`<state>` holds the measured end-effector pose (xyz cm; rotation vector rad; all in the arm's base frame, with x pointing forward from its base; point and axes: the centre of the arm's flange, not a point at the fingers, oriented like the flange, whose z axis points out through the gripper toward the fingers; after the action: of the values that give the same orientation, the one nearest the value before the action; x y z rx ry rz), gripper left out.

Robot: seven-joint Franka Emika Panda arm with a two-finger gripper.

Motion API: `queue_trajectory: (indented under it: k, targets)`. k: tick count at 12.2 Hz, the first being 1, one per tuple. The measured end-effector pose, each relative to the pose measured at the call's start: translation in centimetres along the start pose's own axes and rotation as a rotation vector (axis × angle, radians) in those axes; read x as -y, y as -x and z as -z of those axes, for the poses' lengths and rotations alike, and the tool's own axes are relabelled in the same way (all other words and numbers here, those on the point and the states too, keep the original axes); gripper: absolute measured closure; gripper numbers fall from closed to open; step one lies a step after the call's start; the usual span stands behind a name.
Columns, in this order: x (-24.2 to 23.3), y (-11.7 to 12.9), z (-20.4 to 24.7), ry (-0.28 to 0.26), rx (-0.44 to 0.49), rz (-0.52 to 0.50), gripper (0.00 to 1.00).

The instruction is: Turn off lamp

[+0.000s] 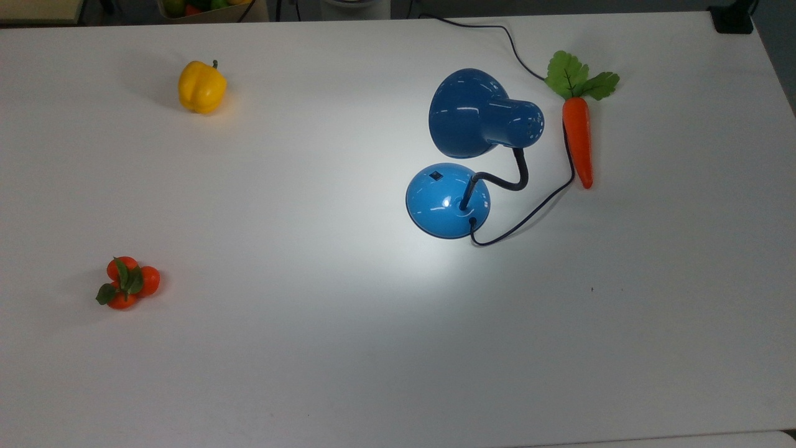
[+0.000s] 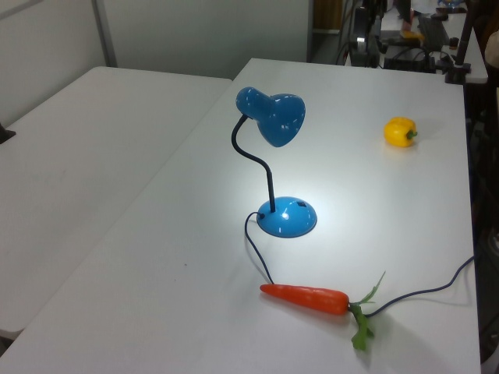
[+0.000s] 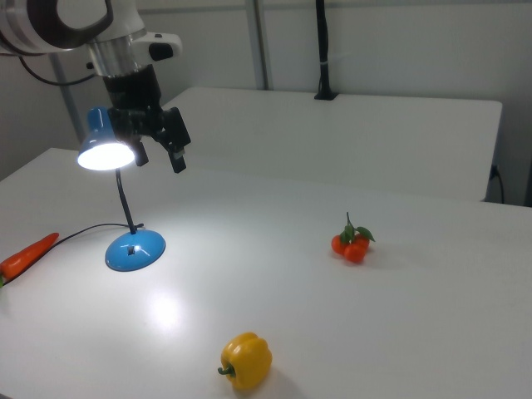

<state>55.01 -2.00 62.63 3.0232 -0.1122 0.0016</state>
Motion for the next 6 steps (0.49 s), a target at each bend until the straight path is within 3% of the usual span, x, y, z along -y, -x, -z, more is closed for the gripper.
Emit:
queue_trajectory:
  k: [6]
  targets:
    - [-0.46, -0.01, -0.05, 0.0, 0.001, -0.008, 0.0]
